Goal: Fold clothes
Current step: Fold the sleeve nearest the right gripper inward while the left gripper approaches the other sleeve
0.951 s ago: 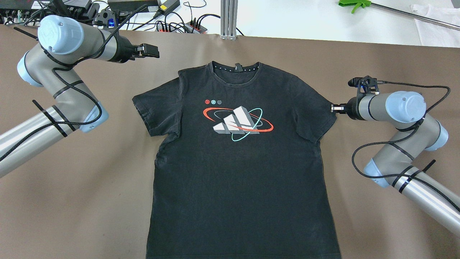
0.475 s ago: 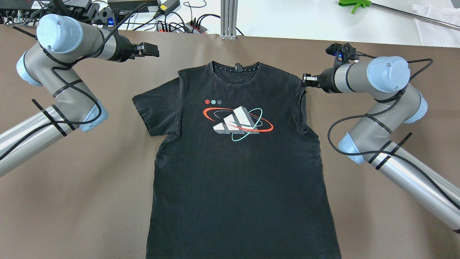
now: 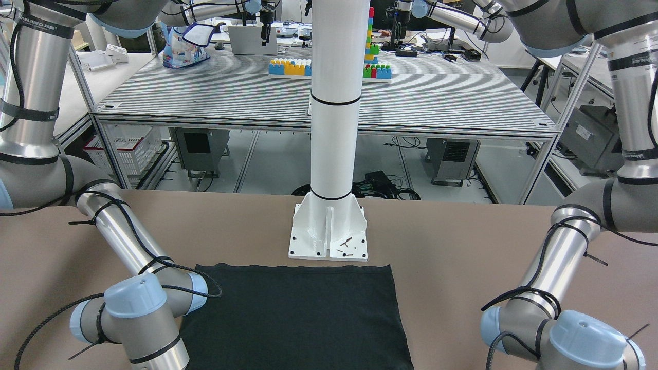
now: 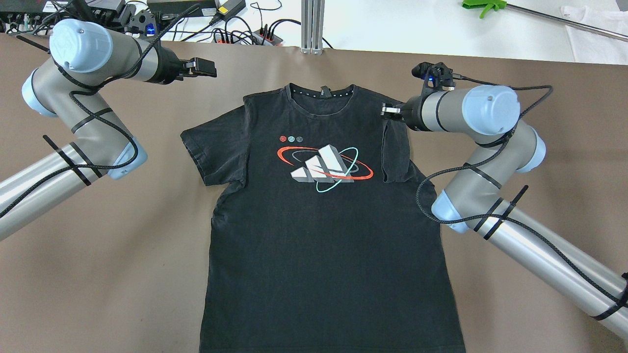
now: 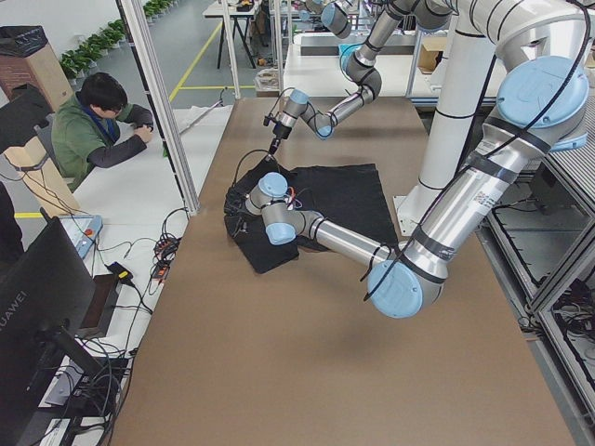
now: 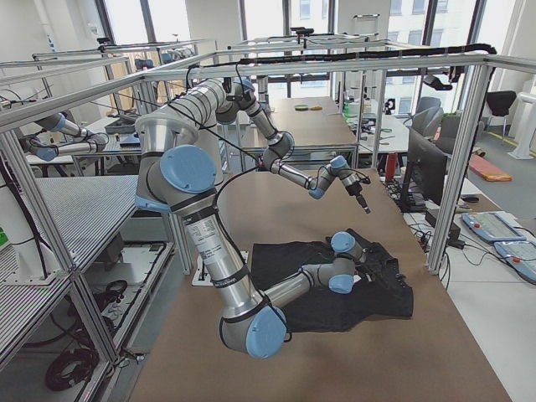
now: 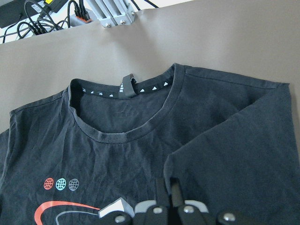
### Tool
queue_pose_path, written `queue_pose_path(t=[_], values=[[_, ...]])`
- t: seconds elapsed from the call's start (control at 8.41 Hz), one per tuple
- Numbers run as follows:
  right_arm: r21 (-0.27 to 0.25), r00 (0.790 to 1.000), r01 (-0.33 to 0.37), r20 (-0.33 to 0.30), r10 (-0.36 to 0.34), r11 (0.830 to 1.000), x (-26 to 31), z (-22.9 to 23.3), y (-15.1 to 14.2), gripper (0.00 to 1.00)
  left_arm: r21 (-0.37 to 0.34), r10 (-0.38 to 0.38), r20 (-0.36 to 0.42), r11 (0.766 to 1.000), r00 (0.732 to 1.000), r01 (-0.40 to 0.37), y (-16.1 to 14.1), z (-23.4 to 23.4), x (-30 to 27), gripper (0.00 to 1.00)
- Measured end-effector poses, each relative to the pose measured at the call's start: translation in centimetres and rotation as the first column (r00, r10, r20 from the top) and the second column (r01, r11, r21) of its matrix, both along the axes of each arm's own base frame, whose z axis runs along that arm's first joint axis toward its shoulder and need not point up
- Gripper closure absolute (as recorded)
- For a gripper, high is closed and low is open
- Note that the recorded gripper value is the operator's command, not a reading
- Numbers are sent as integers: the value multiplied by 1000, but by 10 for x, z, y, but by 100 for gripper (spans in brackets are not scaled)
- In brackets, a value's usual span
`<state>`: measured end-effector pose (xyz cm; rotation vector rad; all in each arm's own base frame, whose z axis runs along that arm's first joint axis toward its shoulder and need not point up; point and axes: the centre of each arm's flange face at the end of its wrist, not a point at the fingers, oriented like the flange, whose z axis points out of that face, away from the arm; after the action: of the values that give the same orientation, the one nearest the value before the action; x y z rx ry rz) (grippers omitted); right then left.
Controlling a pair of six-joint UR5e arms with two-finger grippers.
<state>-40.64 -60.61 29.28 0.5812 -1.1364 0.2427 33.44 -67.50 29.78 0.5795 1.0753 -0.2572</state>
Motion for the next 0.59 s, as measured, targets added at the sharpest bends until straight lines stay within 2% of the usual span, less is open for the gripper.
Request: queue_pose_path(t=[0.12, 0.24, 0.36, 0.59], values=[[6, 1000, -3, -1, 3, 1000, -8, -3, 4, 100, 0, -5, 3, 1000, 1000, 5, -1, 1, 0, 0], [8, 1000, -6, -2, 6, 1000, -12, -4, 6, 85, 2, -18, 7, 1000, 1000, 18, -2, 1, 0, 0], [10, 1000, -10, -3, 10, 1000, -13, -4, 6, 7, 4, -27, 10, 1000, 1000, 27, -2, 1, 0, 0], [13, 1000, -21, -5, 21, 1000, -13, -3, 6, 6, 5, -34, 12, 999, 999, 34, -3, 0, 1, 0]])
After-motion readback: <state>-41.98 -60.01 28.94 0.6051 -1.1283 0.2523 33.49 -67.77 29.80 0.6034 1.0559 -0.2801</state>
